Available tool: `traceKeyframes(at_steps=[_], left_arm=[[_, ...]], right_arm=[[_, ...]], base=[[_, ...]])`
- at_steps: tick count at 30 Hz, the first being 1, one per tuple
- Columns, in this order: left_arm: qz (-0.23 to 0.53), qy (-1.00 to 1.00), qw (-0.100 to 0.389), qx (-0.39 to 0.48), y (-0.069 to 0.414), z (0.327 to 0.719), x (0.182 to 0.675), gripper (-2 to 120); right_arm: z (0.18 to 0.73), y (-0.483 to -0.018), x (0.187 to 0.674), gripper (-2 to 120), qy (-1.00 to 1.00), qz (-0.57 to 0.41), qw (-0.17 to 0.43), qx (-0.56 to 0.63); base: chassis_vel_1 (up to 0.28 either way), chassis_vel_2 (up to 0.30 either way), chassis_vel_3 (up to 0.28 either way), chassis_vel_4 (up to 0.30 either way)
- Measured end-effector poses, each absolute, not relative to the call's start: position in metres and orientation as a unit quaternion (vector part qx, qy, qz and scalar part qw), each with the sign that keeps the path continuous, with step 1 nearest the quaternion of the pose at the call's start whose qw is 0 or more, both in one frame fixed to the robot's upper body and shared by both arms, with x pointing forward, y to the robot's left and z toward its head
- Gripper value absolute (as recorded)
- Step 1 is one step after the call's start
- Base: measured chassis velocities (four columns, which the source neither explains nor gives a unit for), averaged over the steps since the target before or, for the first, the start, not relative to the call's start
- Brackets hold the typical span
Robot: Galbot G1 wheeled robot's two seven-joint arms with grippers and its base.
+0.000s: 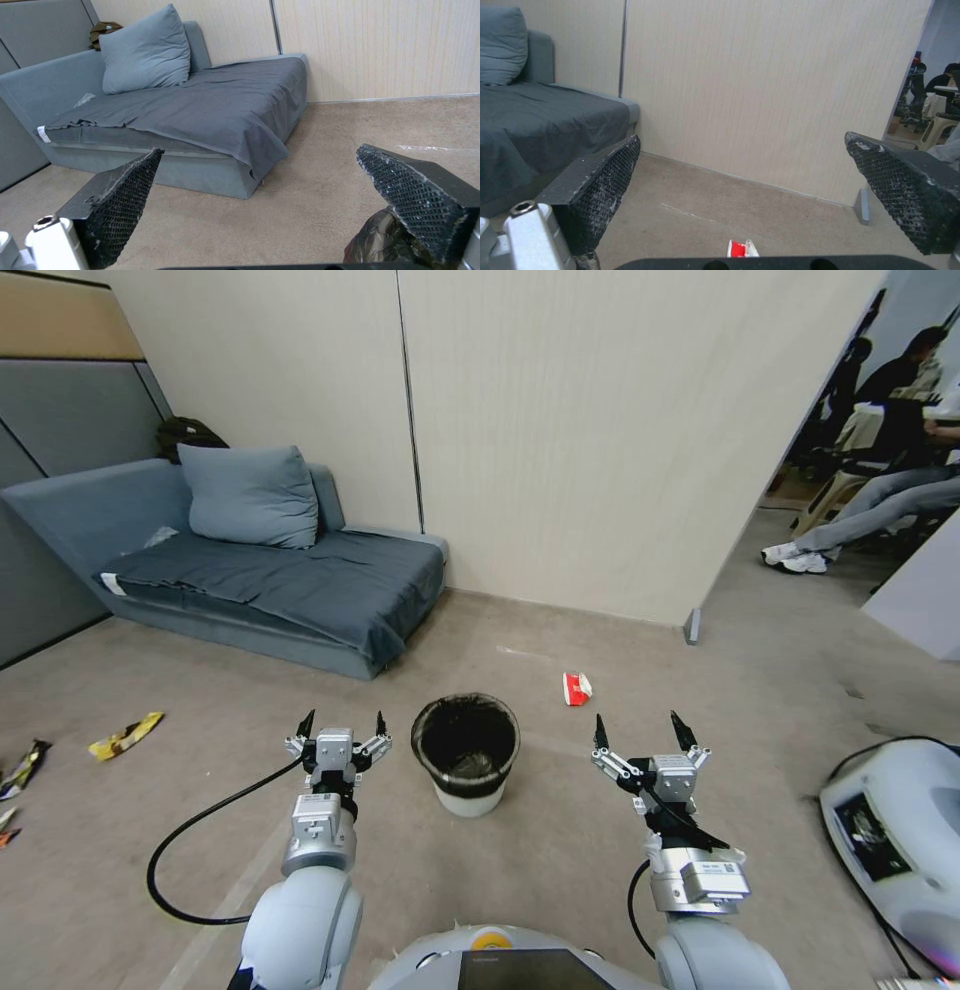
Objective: Pick up the trash bin, then pick up the garbage from the floor and place it into the trash bin.
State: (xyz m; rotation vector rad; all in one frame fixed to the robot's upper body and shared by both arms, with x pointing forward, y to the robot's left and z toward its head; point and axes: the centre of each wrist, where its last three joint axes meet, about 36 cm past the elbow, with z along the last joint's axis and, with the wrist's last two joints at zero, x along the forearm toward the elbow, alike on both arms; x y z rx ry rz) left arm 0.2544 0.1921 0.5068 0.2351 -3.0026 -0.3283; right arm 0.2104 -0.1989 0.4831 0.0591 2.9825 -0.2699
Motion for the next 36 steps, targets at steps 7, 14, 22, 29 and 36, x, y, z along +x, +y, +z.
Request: traceKeyframes(at_steps=[7, 14, 22, 29, 36], left_arm=[[-0.106, -0.990, 0.057, 0.076, 0.191, 0.507, 0.254, 100], [-0.099, -0.991, 0.061, 0.071, 0.189, 0.507, 0.254, 100], [0.000, -0.992, 0.128, 0.009, 0.185, 0.508, 0.256, 100], [0.065, -0.980, 0.180, -0.062, 0.197, 0.505, 0.268, 100], [0.093, -0.963, 0.230, -0.107, 0.201, 0.488, 0.283, 100]], right_arm=[[0.483, -0.199, 0.210, 100, 0.993, -0.090, 0.075, 0.019], [0.483, -0.199, 0.211, 100, 0.993, -0.090, 0.077, 0.018], [0.482, -0.199, 0.211, 100, 0.992, -0.092, 0.080, 0.018], [0.478, -0.199, 0.212, 100, 0.991, -0.106, 0.085, 0.017], [0.477, -0.199, 0.212, 100, 0.991, -0.107, 0.084, 0.017]], base=[[0.012, -0.022, -0.014, 0.011], [0.000, 0.000, 0.000, 0.000], [0.000, 0.000, 0.000, 0.000], [0.000, 0.000, 0.000, 0.000], [0.000, 0.000, 0.000, 0.000]])
